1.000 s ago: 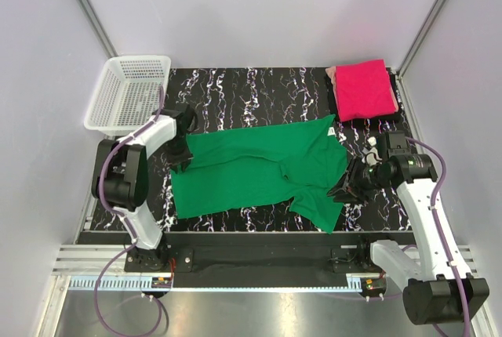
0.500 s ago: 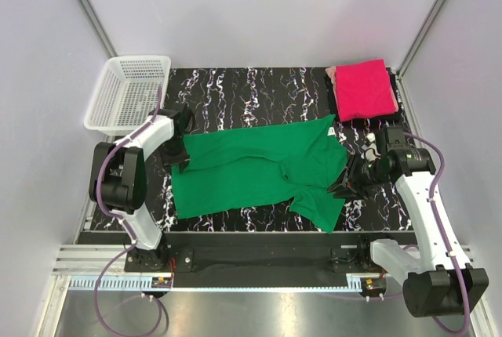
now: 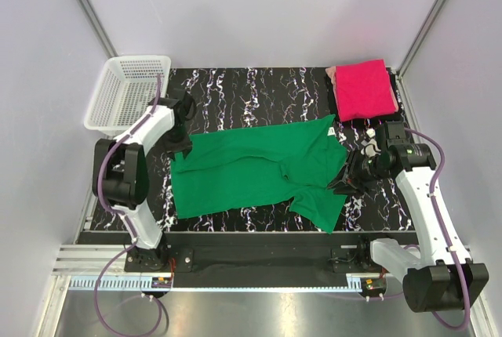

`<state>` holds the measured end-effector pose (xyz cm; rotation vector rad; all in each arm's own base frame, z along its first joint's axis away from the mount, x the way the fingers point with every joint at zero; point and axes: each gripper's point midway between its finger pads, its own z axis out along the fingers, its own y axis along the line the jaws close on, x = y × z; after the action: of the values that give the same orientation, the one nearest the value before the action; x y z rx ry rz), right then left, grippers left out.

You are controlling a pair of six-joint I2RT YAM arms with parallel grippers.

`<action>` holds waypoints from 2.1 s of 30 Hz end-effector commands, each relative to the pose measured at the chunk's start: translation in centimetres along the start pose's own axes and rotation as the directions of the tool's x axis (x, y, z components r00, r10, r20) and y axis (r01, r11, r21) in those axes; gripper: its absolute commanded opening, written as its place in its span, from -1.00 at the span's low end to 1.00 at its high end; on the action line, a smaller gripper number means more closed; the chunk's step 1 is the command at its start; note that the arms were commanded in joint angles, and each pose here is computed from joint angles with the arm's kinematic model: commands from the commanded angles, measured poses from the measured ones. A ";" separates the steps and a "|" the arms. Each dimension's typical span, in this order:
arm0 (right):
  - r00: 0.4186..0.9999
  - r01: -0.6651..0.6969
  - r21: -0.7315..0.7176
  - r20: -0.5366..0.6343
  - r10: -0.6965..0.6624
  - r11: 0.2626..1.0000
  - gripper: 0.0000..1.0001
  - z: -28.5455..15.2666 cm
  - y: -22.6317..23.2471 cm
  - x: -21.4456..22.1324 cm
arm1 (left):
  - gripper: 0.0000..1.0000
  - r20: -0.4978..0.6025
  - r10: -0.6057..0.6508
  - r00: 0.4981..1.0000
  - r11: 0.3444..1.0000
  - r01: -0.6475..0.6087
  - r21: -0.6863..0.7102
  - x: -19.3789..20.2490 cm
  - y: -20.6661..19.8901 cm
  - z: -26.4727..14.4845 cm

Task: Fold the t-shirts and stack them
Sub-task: Fold the tshirt

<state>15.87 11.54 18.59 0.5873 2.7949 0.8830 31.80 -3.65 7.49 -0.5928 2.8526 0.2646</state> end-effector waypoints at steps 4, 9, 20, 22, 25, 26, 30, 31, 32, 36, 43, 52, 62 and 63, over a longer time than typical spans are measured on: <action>0.998 0.040 0.000 0.039 -0.040 0.999 -0.31 -0.5 0.2 -0.6 | -0.20 -0.052 0.009 0.999 0.999 -0.011 -0.043 1.2 0.3 2.2; 0.999 0.035 0.000 0.035 -0.035 0.999 -0.31 -0.3 0.1 -0.6 | -0.20 -0.073 0.036 0.997 0.997 -0.041 -0.061 2.8 1.1 2.9; 0.999 0.034 -0.009 0.039 -0.033 0.999 -0.31 -0.1 0.5 -1.2 | -0.18 -0.091 0.088 0.992 0.994 -0.094 -0.060 4.9 2.7 2.5; 0.999 0.036 -0.011 0.039 -0.035 0.999 -0.31 -0.2 0.5 -1.2 | -0.18 -0.097 0.096 0.991 0.992 -0.104 -0.077 5.1 3.0 2.8; 0.996 0.064 -0.008 0.063 -0.063 0.998 -0.31 -0.7 0.8 -1.6 | -0.18 -0.079 0.092 0.993 0.993 -0.098 -0.071 5.0 3.2 2.3; 0.993 0.083 -0.012 0.083 -0.082 0.996 -0.29 -1.2 1.3 -1.9 | -0.17 -0.059 0.086 0.995 0.994 -0.089 -0.059 4.4 2.9 1.9; 0.981 0.128 -0.002 0.147 -0.127 0.992 -0.25 -2.1 2.3 -3.9 | -0.16 0.018 0.061 0.998 0.998 -0.061 0.026 1.9 1.3 -0.6; 0.978 0.137 -0.006 0.156 -0.135 0.991 -0.24 -2.1 2.6 -4.4 | -0.16 0.016 0.053 0.998 0.998 -0.053 0.046 1.7 0.8 -0.9; 0.976 0.150 -0.004 0.161 -0.147 0.989 -0.24 -1.4 2.8 -5.6 | -0.15 0.030 0.043 0.999 0.997 -0.044 0.065 1.0 0.3 -1.5; 0.985 0.137 0.027 0.104 -0.139 0.990 -0.30 1.5 2.6 -8.9 | -0.16 0.017 0.022 1.000 0.997 -0.023 0.074 0.6 -0.5 -1.1; 0.984 0.122 0.134 0.111 -0.137 0.983 -0.35 5.7 2.5 -17.0 | -0.16 0.029 0.026 0.999 0.995 -0.028 0.091 1.3 -0.7 -1.6; 0.986 0.112 0.194 0.100 -0.134 0.975 -0.46 10.8 5.2 -28.7 | -0.04 0.160 -0.021 0.987 0.927 -0.041 0.374 3.7 -1.0 -8.5; 0.998 0.052 0.362 0.005 -0.058 0.931 -0.42 15.8 -0.4 -30.1 | 0.02 0.179 0.026 0.983 0.903 -0.100 0.418 6.1 -0.2 -8.8; 0.998 0.054 0.384 0.003 -0.059 0.922 -0.43 15.8 -0.7 -30.2 | 0.02 0.189 0.038 0.981 0.905 -0.114 0.409 5.8 -0.3 -8.3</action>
<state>47.22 8.00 5.00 0.5506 2.9697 0.4156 24.61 -7.32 14.30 -0.4256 2.6495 -0.2338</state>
